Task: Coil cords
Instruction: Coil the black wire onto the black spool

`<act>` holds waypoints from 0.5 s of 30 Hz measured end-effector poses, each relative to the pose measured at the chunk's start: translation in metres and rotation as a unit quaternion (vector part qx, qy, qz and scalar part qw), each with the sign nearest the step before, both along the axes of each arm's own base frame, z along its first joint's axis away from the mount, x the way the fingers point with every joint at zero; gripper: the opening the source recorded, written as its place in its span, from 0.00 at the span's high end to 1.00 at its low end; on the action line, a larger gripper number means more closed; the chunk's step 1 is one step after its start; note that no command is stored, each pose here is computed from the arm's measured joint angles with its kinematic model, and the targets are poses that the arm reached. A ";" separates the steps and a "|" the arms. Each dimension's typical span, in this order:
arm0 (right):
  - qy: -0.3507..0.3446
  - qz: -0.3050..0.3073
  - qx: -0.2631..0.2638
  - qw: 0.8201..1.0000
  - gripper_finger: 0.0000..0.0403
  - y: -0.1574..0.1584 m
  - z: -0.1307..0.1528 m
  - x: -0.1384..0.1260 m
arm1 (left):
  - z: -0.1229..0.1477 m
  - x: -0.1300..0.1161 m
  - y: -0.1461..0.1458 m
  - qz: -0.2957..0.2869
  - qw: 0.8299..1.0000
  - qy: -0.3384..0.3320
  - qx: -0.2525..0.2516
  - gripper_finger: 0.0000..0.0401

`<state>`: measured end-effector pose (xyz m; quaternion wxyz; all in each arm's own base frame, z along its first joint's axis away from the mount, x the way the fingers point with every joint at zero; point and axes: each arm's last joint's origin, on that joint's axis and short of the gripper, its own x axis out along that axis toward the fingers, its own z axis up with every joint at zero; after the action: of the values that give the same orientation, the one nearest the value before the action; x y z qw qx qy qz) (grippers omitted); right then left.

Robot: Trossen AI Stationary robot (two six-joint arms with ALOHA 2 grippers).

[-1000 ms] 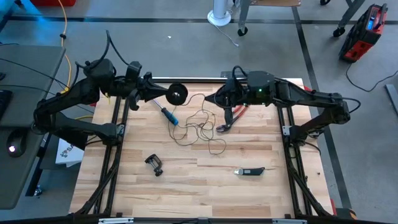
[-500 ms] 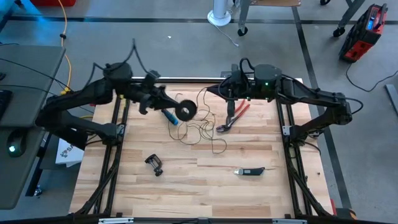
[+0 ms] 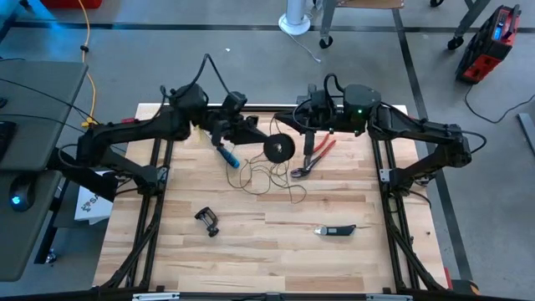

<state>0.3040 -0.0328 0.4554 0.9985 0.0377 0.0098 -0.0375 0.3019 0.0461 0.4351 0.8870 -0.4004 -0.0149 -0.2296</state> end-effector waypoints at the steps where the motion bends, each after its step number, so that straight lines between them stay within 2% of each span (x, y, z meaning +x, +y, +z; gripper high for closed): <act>1: -0.001 0.007 0.005 1.000 1.00 0.000 0.000 0.001 | 0.000 0.003 0.002 0.001 1.000 -0.010 -0.001 1.00; 6: 0.002 0.024 0.022 0.999 1.00 0.005 -0.004 0.006 | 0.004 0.007 0.010 0.011 0.998 -0.060 0.000 1.00; 15: -0.014 0.041 0.050 0.998 1.00 0.011 -0.006 0.016 | 0.010 0.003 0.019 0.060 0.992 -0.108 0.022 1.00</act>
<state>0.3201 -0.0217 0.4492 0.9961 0.0879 -0.0004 0.0045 0.3050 0.0648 0.4452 0.9011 -0.3516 -0.1297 -0.2182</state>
